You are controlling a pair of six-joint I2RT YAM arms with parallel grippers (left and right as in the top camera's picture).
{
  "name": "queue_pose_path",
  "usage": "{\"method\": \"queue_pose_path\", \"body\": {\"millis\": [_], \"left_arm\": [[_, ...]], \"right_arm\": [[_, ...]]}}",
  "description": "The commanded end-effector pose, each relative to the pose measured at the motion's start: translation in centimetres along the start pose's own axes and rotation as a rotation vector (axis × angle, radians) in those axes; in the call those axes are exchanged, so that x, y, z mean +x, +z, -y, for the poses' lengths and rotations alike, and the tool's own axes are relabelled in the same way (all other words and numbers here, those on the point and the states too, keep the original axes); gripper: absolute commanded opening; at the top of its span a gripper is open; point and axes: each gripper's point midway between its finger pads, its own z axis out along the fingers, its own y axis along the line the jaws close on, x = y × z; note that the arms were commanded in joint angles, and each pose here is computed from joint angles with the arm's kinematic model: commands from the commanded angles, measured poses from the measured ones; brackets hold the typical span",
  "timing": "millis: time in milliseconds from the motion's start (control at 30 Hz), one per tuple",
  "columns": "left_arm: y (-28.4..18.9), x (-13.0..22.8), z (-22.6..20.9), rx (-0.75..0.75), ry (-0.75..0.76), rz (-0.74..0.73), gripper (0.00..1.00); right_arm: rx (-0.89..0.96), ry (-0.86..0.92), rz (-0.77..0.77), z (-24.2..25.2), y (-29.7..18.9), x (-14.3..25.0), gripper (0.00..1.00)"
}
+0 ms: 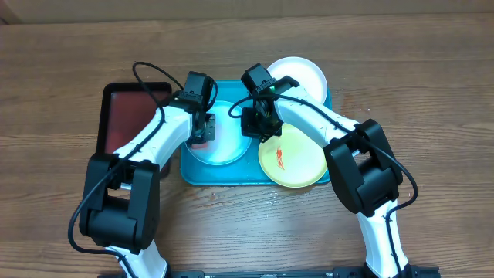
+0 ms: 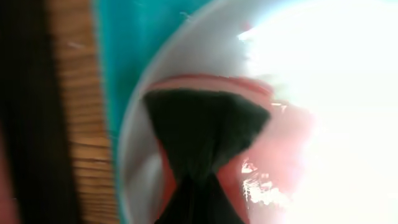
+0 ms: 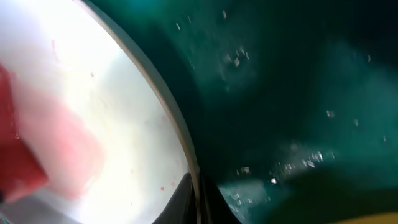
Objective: Clean dirty plates on tray and stack at the side
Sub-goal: 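Scrub the light-blue plate with the sponge while the right gripper holds it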
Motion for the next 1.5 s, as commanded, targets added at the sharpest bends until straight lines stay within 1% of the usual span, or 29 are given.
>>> {"method": "queue_pose_path", "body": {"millis": [0,67,167,267,367,433,500,600,767,833,867,967,1033,1100,1133,1200,1300,1333,1367,1467], "left_arm": [[-0.9,1.1,4.5,0.232,0.095,-0.062,0.04],[-1.1,1.7,5.3,0.284,0.101,-0.088,0.04],[-1.4,1.7,6.2,0.342,0.146,-0.080,0.04],[-1.3,0.2,6.1,0.326,0.156,-0.017,0.04],[-0.9,-2.2,4.6,0.219,0.136,0.081,0.04],[-0.7,-3.5,2.5,0.093,0.073,0.131,0.04],[-0.6,-3.9,0.6,-0.019,0.010,0.153,0.04],[-0.6,-2.9,-0.8,-0.091,-0.034,0.116,0.04],[-0.5,1.1,-1.3,-0.107,-0.060,-0.045,0.04],[-0.6,2.7,-0.3,-0.046,-0.035,-0.117,0.04],[-0.6,3.3,0.7,0.016,-0.001,-0.147,0.04],[-1.6,4.4,5.3,0.306,0.141,-0.194,0.04],[-2.7,4.7,8.1,0.491,0.207,-0.190,0.04],[-3.5,4.4,9.5,0.585,0.215,-0.174,0.04],[-3.5,4.1,9.7,0.592,0.211,-0.162,0.04],[-3.1,3.2,9.4,0.559,0.181,-0.135,0.04],[-1.9,1.6,7.5,0.420,0.104,-0.087,0.04],[-1.4,1.1,6.5,0.352,0.072,-0.068,0.04],[-0.9,0.5,4.9,0.249,0.022,-0.046,0.04],[-0.3,-0.3,0.7,0.004,-0.097,0.003,0.05]], "right_arm": [[0.049,-0.071,-0.125,1.1,2.8,3.3,0.04],[0.025,-0.114,-0.158,0.5,2.9,4.2,0.04],[0.019,-0.143,-0.183,0.0,2.9,5.1,0.04],[0.018,-0.152,-0.181,-0.3,3.0,5.3,0.04],[0.017,-0.153,-0.177,-0.4,3.1,5.2,0.04],[0.015,-0.154,-0.174,-0.4,3.1,5.1,0.04],[0.012,-0.156,-0.168,-0.5,3.1,5.0,0.04],[0.011,-0.158,-0.160,-0.5,3.1,4.8,0.04],[0.007,-0.160,-0.155,-0.6,3.1,4.7,0.04],[0.007,-0.160,-0.153,-0.7,3.1,4.6,0.04],[0.006,-0.160,-0.154,-0.7,3.1,4.6,0.04],[0.007,-0.156,-0.153,-0.7,3.1,4.6,0.04],[0.006,-0.157,-0.153,-0.7,3.1,4.6,0.04],[0.007,-0.157,-0.154,-0.7,3.1,4.6,0.04],[0.007,-0.156,-0.154,-0.6,3.1,4.6,0.04],[0.007,-0.156,-0.154,-0.7,3.1,4.7,0.04],[0.009,-0.156,-0.157,-0.6,3.1,4.7,0.04],[0.009,-0.155,-0.157,-0.6,3.1,4.7,0.04],[0.009,-0.155,-0.157,-0.6,3.1,4.7,0.04],[0.009,-0.155,-0.157,-0.6,3.1,4.7,0.04]]}}
